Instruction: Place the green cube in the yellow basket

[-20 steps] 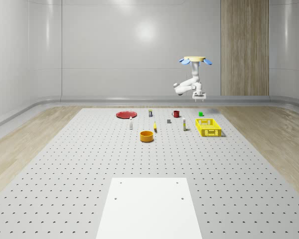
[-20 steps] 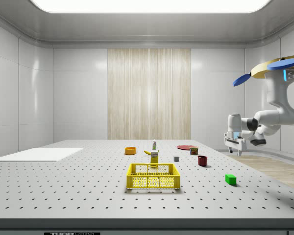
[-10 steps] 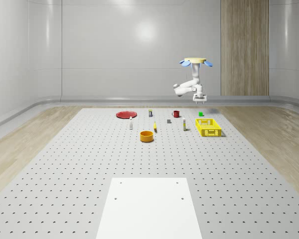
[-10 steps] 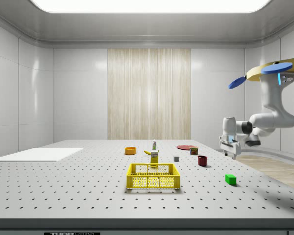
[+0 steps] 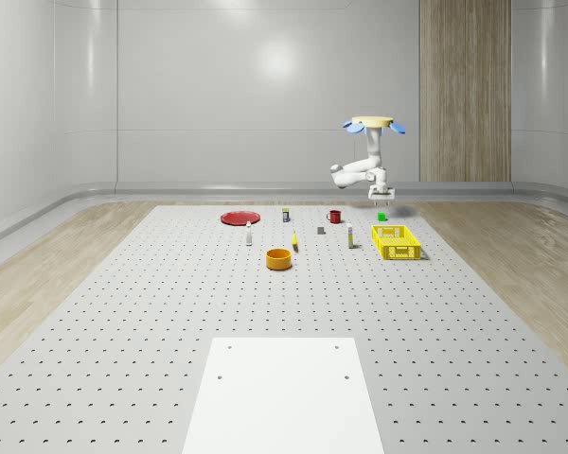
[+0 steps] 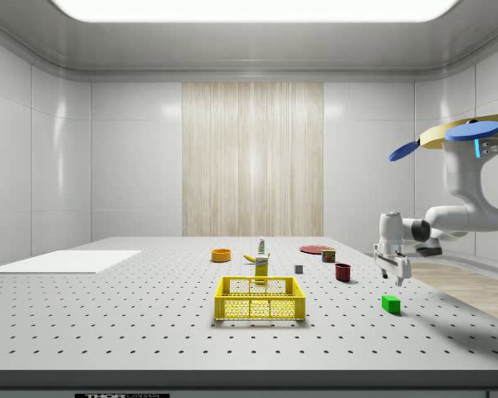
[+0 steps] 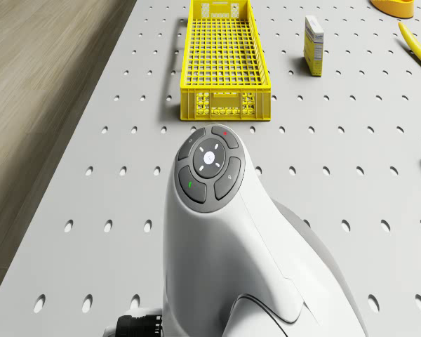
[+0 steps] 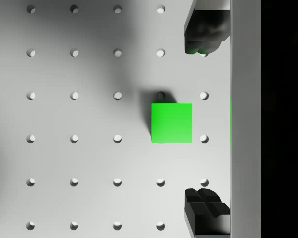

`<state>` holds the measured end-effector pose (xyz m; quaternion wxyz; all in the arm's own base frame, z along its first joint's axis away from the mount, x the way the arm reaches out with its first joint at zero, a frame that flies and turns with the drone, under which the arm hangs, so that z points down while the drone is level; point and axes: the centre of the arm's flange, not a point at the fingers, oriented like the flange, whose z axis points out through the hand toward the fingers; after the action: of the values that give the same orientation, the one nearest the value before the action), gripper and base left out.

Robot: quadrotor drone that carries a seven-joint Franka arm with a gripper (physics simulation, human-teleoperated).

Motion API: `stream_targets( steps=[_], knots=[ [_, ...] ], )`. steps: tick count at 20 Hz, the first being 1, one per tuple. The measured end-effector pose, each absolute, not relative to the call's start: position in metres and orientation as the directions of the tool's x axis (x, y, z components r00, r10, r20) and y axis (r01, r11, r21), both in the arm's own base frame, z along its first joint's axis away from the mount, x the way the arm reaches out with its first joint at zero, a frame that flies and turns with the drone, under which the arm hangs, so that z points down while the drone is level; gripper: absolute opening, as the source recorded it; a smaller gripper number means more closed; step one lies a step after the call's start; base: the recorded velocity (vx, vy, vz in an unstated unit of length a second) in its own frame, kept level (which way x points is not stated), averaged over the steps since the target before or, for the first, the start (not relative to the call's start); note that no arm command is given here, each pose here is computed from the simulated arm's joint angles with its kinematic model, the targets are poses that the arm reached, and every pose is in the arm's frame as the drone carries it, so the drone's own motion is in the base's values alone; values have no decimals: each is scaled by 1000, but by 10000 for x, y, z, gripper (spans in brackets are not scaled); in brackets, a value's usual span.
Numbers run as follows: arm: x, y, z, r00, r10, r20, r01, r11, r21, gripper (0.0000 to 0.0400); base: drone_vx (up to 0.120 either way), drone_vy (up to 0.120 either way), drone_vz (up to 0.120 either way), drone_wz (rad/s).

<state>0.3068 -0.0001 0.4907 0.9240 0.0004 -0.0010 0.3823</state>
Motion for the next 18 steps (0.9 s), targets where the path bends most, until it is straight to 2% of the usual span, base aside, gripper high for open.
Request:
stream_targets(
  steps=[4, 5, 9, 14, 18],
  knots=[
    [3068, -1, 4907, 708, 707, 2, -707, 708, 0, 400, 0, 0, -120, 0],
    [3068, -1, 4907, 708, 707, 2, -707, 708, 0, 400, 0, -120, -120, 0],
    [3068, -1, 4907, 708, 707, 2, -707, 708, 0, 400, 0, 0, -10, 0],
    [3068, -1, 4907, 708, 707, 2, -707, 708, 0, 400, 0, 16, -120, 0],
    [3068, -1, 4907, 708, 707, 2, -707, 708, 0, 400, 0, 0, -10, 0]
  ],
)
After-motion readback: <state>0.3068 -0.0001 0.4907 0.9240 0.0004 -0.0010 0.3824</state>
